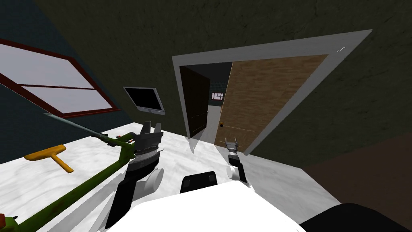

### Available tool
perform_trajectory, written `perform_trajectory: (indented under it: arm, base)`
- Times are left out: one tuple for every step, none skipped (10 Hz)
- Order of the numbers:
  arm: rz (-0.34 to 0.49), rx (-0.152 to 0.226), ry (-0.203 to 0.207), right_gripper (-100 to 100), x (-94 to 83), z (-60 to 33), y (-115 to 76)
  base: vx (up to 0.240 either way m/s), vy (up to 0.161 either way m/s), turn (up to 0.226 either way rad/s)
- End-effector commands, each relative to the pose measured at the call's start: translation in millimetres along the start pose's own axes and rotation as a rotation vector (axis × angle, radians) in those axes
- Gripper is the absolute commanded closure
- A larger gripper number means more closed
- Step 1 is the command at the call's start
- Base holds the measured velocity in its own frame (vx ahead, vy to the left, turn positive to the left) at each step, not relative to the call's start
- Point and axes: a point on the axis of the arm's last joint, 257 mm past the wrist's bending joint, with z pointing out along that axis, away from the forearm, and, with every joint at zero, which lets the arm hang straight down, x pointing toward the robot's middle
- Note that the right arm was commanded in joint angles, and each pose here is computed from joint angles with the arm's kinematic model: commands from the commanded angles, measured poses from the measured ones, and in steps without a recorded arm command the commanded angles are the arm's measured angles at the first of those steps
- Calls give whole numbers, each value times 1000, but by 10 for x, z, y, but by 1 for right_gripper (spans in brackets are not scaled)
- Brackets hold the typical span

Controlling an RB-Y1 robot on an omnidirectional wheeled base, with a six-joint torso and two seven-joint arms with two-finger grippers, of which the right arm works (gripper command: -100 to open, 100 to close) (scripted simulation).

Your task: Push the door open

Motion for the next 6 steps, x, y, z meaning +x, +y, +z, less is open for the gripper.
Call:
perform_trajectory:
  arm:
    - [43, -7, -24, -100, -121, -27, -1]
    - [67, -11, -40, -100, -199, -48, -7]
    - [91, -16, -55, -100, -275, -71, -13]
    - [115, -22, -71, -100, -351, -94, -18]
    - [138, -28, -86, -100, -426, -119, -23]
    - [161, -35, -101, -100, -501, -145, -26]
  base:
    - [81, -52, 138]
    - [78, -55, 147]
    - [81, -60, 135]
    - [72, -64, 129]
    - [83, -65, 145]
    - [87, -55, 126]
